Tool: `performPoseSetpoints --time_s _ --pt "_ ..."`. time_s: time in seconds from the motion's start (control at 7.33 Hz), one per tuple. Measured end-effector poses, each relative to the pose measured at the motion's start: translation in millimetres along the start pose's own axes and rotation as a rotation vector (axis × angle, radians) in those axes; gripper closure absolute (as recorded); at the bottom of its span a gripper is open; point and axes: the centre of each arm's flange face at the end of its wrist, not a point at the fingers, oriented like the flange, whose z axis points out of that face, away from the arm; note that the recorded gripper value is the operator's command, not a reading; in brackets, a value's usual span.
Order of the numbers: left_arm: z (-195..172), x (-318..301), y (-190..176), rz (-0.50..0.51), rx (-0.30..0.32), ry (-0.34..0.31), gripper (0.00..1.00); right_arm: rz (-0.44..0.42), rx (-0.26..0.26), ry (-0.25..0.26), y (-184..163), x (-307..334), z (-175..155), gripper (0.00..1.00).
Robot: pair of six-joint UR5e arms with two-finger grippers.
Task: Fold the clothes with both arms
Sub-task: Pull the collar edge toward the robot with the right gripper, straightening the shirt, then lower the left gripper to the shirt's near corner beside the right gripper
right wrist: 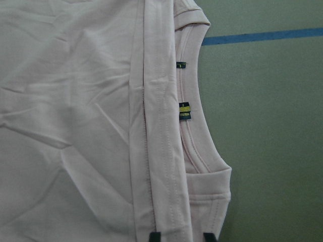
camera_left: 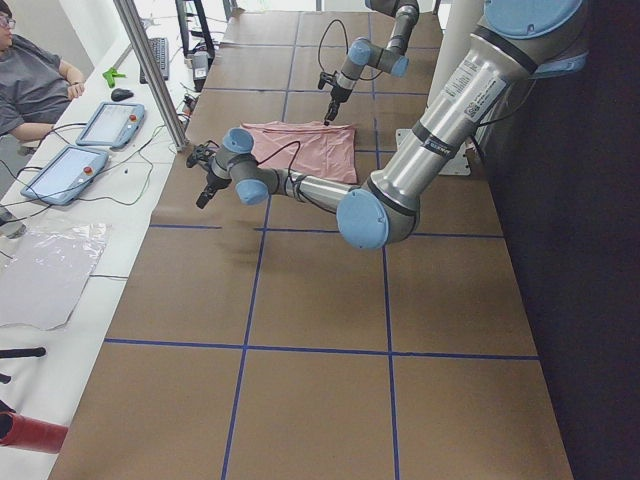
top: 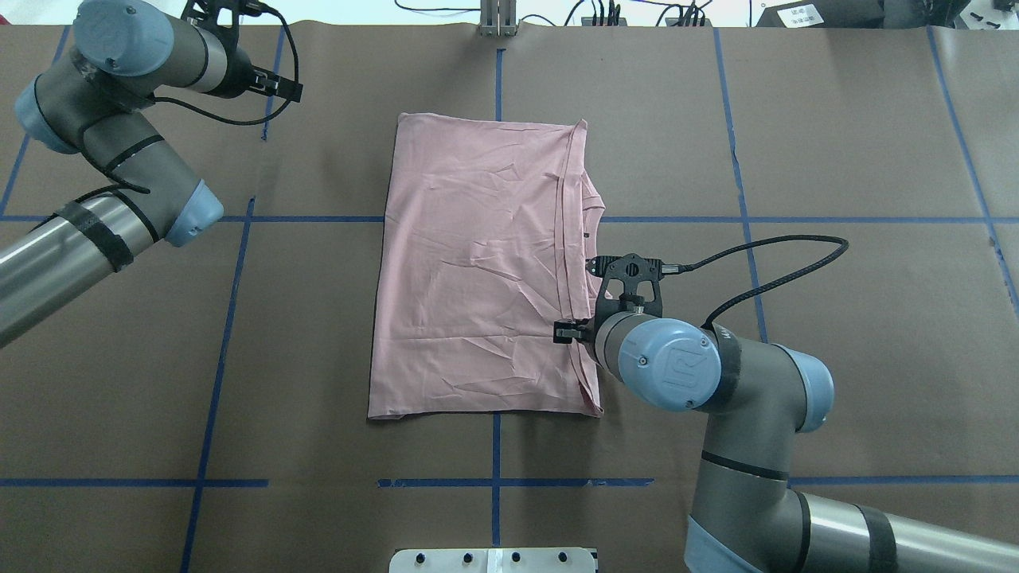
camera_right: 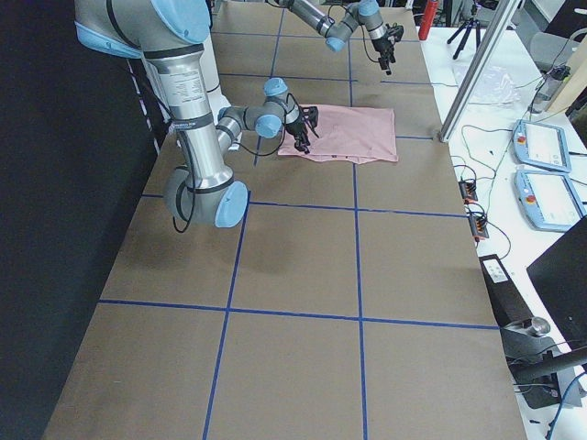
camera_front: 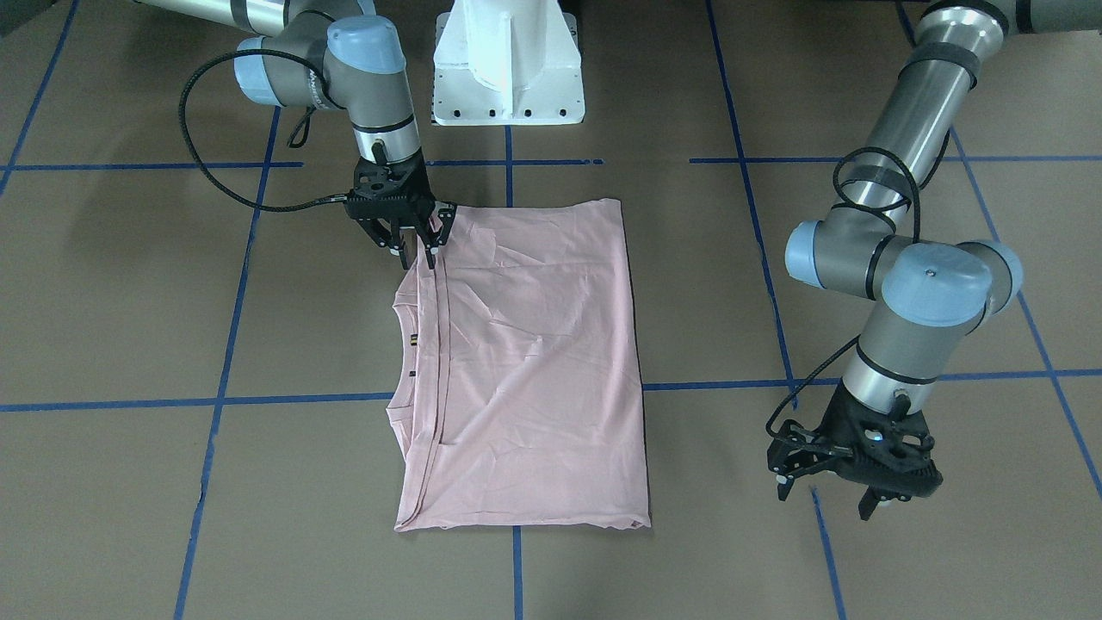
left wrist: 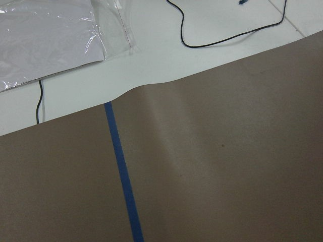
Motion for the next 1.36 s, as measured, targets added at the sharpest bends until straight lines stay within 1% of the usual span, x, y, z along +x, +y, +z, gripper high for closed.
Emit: performPoseSetpoints --time_s 0.27,0.41,0.55,0.82,0.95,1.09,1.23,1.36 --pt "-21 40 38 -0.088 -0.004 0.076 0.00 0.003 -0.006 -0.025 4 28 -29 0.00" --pt "-42 65 67 -0.144 -0.015 0.128 0.00 0.009 -0.007 -0.037 6 37 -40 0.00" --pt "-71 95 103 -0.193 -0.049 0.177 0.00 0.012 -0.007 -0.045 7 39 -46 0.00" --pt "-135 153 180 -0.291 -0.147 0.246 0.00 0.013 -0.005 -0.051 8 40 -49 0.00" --pt "-150 182 217 -0.365 -0.180 0.256 0.17 0.014 -0.004 -0.053 8 39 -50 0.00" --pt "-156 208 247 -0.437 -0.200 0.254 0.40 0.014 -0.002 -0.055 8 38 -50 0.00" --pt "-157 226 270 -0.507 -0.216 0.246 0.47 0.014 -0.001 -0.057 7 36 -51 0.00" --pt "-155 238 287 -0.565 -0.230 0.232 0.47 0.014 -0.001 -0.057 7 36 -51 0.00"
